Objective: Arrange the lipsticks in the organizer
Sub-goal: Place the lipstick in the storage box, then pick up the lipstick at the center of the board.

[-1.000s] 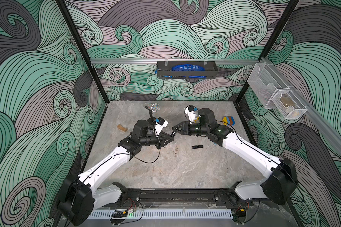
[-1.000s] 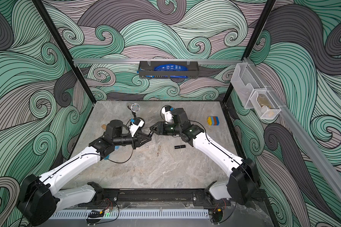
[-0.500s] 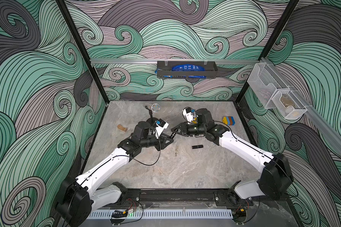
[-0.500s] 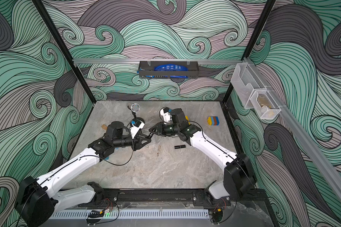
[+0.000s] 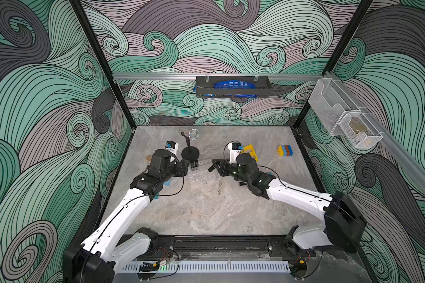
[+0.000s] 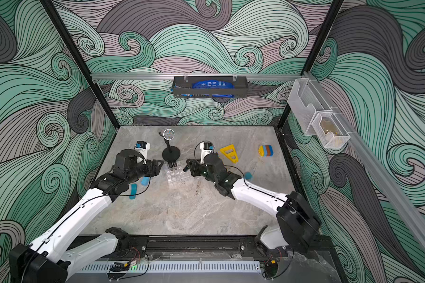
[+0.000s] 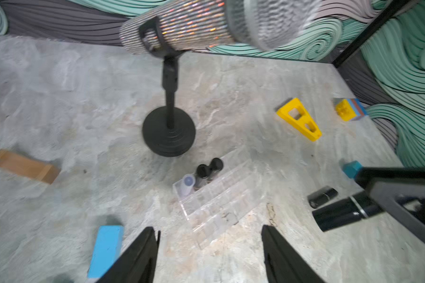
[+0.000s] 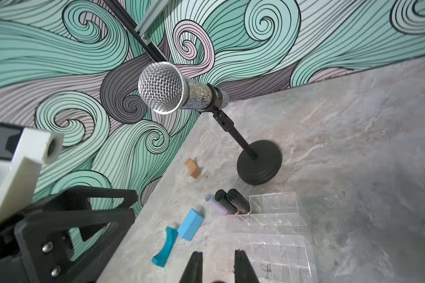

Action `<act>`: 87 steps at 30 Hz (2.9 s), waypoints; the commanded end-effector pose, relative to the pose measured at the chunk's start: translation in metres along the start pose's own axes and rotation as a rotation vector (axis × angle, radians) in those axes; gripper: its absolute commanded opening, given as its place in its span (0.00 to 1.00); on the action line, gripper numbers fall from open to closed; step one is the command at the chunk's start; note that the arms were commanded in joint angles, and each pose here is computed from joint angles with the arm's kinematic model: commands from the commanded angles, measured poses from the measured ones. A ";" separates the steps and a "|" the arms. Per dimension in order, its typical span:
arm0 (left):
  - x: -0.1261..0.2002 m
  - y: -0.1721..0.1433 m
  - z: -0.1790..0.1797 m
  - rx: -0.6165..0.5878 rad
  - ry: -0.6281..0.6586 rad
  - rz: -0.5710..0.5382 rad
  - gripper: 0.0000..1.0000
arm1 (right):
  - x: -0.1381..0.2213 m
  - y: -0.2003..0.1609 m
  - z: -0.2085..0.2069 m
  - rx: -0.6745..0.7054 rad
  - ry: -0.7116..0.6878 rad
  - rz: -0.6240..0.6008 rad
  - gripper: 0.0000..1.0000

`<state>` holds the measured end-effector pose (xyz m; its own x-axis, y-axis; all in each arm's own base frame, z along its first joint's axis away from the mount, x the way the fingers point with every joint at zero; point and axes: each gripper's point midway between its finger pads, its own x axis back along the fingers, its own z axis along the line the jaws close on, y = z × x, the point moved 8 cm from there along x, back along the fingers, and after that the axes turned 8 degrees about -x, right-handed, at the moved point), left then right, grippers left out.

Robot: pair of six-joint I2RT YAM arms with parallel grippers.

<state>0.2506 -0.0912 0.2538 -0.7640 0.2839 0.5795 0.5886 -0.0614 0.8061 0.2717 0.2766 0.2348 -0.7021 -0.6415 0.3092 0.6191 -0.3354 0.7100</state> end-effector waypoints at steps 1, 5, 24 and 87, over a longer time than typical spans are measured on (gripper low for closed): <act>0.001 -0.012 0.014 0.057 0.097 0.020 0.69 | -0.022 0.022 -0.001 0.111 -0.057 -0.248 0.05; 0.002 -0.014 0.019 0.060 0.114 0.010 0.69 | -0.048 0.008 0.004 0.191 -0.051 -0.230 0.04; -0.001 -0.016 0.018 0.077 0.085 0.005 0.68 | -0.110 -0.032 -0.018 0.243 -0.094 -0.110 0.02; -0.086 -0.055 -0.234 -0.755 -0.567 0.103 0.68 | 0.107 0.023 -0.155 -0.385 -0.351 -0.055 0.48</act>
<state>0.2184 -0.3153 0.1872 -0.4040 0.6031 0.6878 0.2477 -0.6516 0.7170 0.2710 0.1010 0.1945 -0.8086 -0.3232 0.4916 0.5747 -0.6129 0.5423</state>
